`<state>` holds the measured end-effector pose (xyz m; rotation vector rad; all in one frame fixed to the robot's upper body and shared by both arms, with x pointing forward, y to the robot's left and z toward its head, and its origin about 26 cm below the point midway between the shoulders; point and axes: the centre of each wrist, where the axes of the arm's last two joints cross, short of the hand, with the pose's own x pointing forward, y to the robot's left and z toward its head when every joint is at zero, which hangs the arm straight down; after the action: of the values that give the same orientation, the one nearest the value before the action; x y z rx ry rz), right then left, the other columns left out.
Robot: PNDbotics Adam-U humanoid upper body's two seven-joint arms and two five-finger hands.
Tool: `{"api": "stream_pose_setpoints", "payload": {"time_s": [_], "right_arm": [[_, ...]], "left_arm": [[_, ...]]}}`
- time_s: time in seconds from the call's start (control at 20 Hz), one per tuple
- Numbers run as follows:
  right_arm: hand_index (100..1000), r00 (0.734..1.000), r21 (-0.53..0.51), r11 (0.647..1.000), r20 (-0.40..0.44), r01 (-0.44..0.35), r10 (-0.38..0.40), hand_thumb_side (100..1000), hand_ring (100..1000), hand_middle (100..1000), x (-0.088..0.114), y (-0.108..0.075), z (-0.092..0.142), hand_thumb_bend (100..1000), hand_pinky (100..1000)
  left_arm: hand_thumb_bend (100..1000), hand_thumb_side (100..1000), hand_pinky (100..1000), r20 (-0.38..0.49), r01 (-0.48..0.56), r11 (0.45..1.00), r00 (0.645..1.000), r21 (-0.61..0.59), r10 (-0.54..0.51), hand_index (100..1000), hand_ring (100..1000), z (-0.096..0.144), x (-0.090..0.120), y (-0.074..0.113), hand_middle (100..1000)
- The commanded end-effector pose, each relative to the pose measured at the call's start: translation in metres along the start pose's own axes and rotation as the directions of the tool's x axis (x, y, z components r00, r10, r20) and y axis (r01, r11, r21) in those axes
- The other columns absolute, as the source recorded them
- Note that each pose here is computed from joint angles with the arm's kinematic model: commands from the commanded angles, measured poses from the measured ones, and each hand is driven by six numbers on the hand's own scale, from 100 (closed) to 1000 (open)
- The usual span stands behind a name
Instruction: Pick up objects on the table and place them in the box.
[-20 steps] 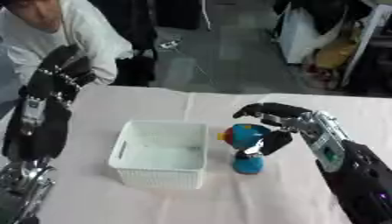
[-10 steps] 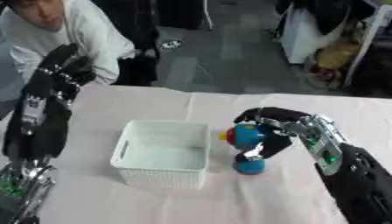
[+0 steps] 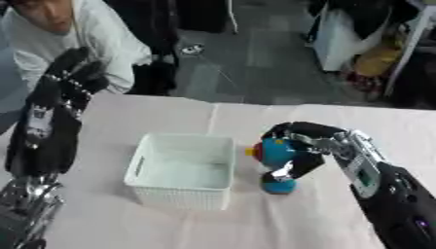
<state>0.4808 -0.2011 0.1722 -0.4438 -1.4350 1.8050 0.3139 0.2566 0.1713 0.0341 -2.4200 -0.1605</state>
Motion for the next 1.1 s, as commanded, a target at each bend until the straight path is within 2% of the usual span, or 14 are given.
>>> {"api": "stream_pose_setpoints", "payload": {"time_s": [0.05,0.1,0.2,0.35,0.45,0.5,0.55,0.6,0.65,0.85,0.9,0.95,1.0,1.1], "right_arm": [[910,1.0,-0.031,0.999,-0.007,-0.009,0.009,610,797,851,0.001,-0.009,0.001,655,505],[894,1.0,-0.033,0.999,-0.009,-0.007,0.007,596,773,834,0.001,-0.008,0.001,654,444],[882,1.0,-0.049,0.999,-0.012,-0.003,0.002,578,754,821,0.0,-0.007,0.0,657,390],[843,1.0,-0.076,0.997,-0.021,0.01,-0.012,505,622,767,-0.001,-0.005,0.0,650,236],[836,0.999,-0.094,0.995,-0.025,0.018,-0.021,461,548,728,-0.001,-0.004,-0.001,637,100],[831,0.999,-0.101,0.995,-0.026,0.022,-0.025,452,532,716,-0.001,-0.003,-0.001,634,100],[797,0.999,-0.109,0.994,-0.027,0.025,-0.028,424,472,650,-0.001,-0.003,-0.001,612,100],[804,0.999,-0.119,0.993,-0.03,0.025,-0.029,428,483,662,-0.002,-0.002,-0.001,614,100],[737,0.999,-0.132,0.991,-0.03,0.023,-0.027,393,378,565,-0.002,-0.002,-0.001,567,100],[547,1.0,-0.247,0.969,-0.017,0.015,-0.02,307,148,379,-0.002,-0.002,0.0,327,100],[554,1.0,-0.277,0.961,-0.015,0.015,-0.02,310,165,392,-0.002,0.0,0.0,339,100],[488,1.0,-0.307,0.952,-0.014,0.018,-0.024,293,100,304,-0.003,0.001,0.0,141,100],[474,0.999,-0.335,0.942,-0.014,0.022,-0.028,293,100,279,-0.004,0.003,-0.001,109,100],[468,0.999,-0.367,0.93,-0.015,0.023,-0.03,303,100,267,-0.005,0.007,-0.002,100,100]], "left_arm": [[325,823,854,0.035,-0.005,1.0,0.999,-0.009,0.005,961,928,-0.007,0.007,-0.001,953],[324,823,854,0.035,-0.005,1.0,0.999,-0.009,0.005,961,928,-0.007,0.007,-0.001,953],[324,823,854,0.035,-0.005,1.0,0.999,-0.009,0.005,961,928,-0.007,0.007,-0.001,953],[324,822,853,0.035,-0.005,1.0,0.999,-0.009,0.006,961,928,-0.007,0.007,-0.001,953],[324,822,853,0.035,-0.005,1.0,0.999,-0.009,0.006,960,928,-0.007,0.007,-0.001,953],[324,822,853,0.035,-0.005,1.0,0.999,-0.009,0.006,960,928,-0.007,0.007,-0.001,952],[324,822,853,0.035,-0.005,1.0,0.999,-0.009,0.006,960,928,-0.007,0.007,-0.001,952],[324,822,853,0.035,-0.005,1.0,0.999,-0.009,0.006,960,928,-0.007,0.007,-0.001,952],[324,823,853,0.035,-0.005,1.0,0.999,-0.009,0.006,960,928,-0.007,0.007,-0.001,952],[323,823,853,0.035,-0.006,1.0,0.999,-0.01,0.006,960,928,-0.007,0.007,-0.001,952],[323,823,853,0.035,-0.006,1.0,0.999,-0.01,0.006,960,928,-0.007,0.007,-0.001,952],[324,823,853,0.035,-0.006,1.0,0.999,-0.01,0.006,960,928,-0.007,0.007,-0.001,952],[324,823,853,0.035,-0.006,1.0,0.999,-0.011,0.006,960,928,-0.007,0.007,-0.001,952],[324,823,853,0.035,-0.006,1.0,0.999,-0.011,0.006,960,928,-0.007,0.007,-0.001,952]]}}
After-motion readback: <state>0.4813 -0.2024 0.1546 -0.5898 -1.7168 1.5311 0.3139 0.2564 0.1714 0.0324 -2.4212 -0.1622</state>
